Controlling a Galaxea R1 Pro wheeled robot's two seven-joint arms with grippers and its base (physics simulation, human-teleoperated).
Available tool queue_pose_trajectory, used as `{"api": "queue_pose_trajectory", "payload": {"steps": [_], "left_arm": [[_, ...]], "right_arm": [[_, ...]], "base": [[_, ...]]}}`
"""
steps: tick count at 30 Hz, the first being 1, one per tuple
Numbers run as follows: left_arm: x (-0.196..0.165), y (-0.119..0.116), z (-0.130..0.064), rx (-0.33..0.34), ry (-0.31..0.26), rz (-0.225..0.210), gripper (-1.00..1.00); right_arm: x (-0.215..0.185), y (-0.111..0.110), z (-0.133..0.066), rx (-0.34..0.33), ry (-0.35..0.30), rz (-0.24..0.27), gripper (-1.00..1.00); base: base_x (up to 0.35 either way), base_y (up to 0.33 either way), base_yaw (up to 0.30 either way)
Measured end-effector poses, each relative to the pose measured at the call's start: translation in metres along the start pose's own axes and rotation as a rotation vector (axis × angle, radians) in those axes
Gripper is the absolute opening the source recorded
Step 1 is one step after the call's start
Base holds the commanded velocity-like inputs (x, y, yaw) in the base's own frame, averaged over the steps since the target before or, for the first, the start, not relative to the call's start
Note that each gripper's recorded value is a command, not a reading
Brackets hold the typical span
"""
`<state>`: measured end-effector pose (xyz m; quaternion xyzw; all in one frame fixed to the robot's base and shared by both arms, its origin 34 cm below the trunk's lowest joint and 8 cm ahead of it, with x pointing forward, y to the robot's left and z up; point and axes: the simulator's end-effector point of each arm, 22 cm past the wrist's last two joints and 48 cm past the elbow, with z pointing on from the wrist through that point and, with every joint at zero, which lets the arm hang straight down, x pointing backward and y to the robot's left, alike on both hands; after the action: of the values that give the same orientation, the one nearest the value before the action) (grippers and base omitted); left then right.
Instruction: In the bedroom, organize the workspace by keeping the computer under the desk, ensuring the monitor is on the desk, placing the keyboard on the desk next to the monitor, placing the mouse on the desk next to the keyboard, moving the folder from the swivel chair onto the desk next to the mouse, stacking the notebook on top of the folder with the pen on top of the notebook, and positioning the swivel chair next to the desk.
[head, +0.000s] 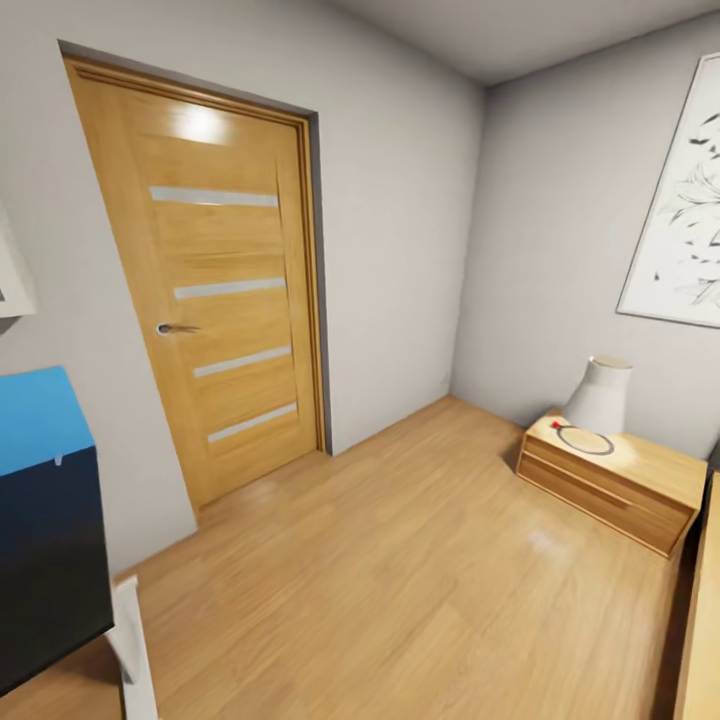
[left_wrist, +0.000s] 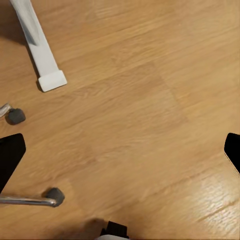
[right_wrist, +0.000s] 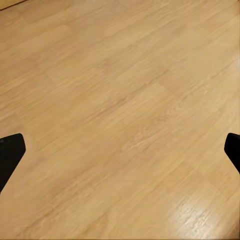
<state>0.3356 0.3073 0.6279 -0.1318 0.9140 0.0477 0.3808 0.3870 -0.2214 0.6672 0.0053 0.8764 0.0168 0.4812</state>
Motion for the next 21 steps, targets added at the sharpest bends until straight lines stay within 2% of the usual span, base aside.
{"api": "queue_pose_trajectory", "payload": {"steps": [21], "left_arm": [[-0.0002, 0.001, 0.0001, -0.001, 0.0, 0.001, 1.0]], "right_arm": [[-0.0002, 0.0031, 0.0, -0.004, -0.001, 0.003, 1.0]], "base": [[0.326, 0.0, 0.009]]}}
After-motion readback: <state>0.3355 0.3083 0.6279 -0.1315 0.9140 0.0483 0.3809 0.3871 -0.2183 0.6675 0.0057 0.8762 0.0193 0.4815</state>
